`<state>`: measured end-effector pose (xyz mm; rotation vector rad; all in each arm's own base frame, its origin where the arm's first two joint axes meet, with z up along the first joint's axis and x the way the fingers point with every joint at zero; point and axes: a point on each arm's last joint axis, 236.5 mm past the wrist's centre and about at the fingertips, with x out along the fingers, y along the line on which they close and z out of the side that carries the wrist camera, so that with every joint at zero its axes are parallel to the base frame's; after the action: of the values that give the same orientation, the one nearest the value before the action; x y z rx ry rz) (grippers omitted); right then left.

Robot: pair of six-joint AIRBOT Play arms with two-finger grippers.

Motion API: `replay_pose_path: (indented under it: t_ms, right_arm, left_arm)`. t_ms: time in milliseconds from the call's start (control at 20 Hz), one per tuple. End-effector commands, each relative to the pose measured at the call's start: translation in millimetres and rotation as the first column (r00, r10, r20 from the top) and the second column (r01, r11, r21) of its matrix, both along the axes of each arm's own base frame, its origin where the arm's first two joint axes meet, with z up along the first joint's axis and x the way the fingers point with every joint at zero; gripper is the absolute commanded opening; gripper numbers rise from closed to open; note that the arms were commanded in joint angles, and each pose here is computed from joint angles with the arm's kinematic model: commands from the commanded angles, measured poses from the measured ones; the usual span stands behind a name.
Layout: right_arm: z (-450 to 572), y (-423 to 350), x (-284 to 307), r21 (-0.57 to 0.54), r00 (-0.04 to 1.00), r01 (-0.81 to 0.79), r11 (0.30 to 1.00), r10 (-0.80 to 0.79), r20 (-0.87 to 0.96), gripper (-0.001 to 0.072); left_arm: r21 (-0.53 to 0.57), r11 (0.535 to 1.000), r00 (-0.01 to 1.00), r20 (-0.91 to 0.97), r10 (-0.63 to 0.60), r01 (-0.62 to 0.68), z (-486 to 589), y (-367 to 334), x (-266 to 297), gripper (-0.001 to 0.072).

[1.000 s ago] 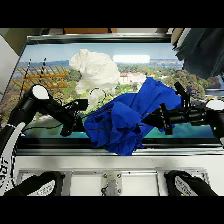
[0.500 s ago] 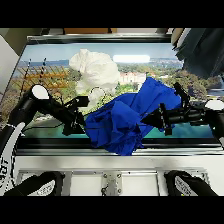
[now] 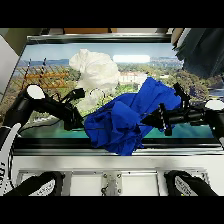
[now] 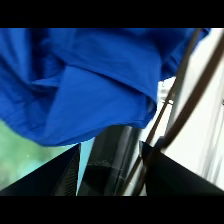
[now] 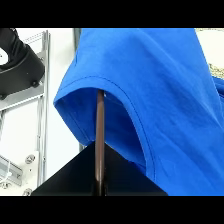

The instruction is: Fold the clothes and pants, and hang the long-sleeved shirts on hangers.

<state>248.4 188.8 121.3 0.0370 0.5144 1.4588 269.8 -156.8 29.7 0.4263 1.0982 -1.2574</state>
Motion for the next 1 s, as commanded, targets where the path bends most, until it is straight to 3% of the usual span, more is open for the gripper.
replay_pose_path:
  t_ms: [0, 50, 100, 150, 200, 350, 600, 800, 950]
  right_arm:
    - [-1, 0, 0, -0.004, 1.0, 0.0, 1.0, 0.0, 0.001, 0.0004]
    - [-1, 0, 0, -0.004, 1.0, 0.0, 1.0, 0.0, 0.001, 0.0004]
    - [-1, 0, 0, -0.004, 1.0, 0.0, 1.0, 0.0, 0.001, 0.0004]
    - [-1, 0, 0, -0.004, 1.0, 0.0, 1.0, 0.0, 0.001, 0.0004]
    - [-1, 0, 0, -0.004, 1.0, 0.001, 1.0, -0.001, 0.001, 0.0004]
    - [1, -1, 1, 0.0, 1.0, 0.006, 1.0, -0.006, 0.004, 0.0004]
    - [18, -15, 24, 0.019, 0.99, 0.125, 0.992, -0.126, 0.064, 0.0004]
    - [36, -23, 41, 0.042, 0.963, 0.229, 0.973, -0.233, 0.138, 0.0004]
    - [43, -27, 51, 0.041, 0.939, 0.287, 0.957, -0.29, 0.183, 0.0005]
  left_arm:
    - [-0.005, 0.993, 0.991, 0.056, 0.122, -0.122, 14, 17, 17, 0.0384]
    - [-0.007, 0.99, 0.988, 0.071, 0.138, -0.138, 19, 22, 18, 0.0384]
    - [-0.01, 0.988, 0.984, 0.088, 0.157, -0.157, 24, 27, 20, 0.0435]
    - [-0.013, 0.979, 0.974, 0.097, 0.206, -0.205, 28, 33, 24, 0.0586]
    - [-0.021, 0.962, 0.956, 0.107, 0.274, -0.274, 34, 38, 30, 0.0628]
    - [-0.083, 0.878, 0.852, 0.212, 0.478, -0.472, 62, 65, 60, 0.0627]
    - [-0.242, 0.642, 0.588, 0.262, 0.765, -0.727, 122, 112, 77, 0.0626]
    - [-0.237, 0.494, 0.487, 0.092, 0.868, -0.836, 112, 111, 62, 0.0625]
    - [-0.14, 0.381, 0.394, -0.086, 0.915, -0.914, 65, 106, 44, 0.0625]
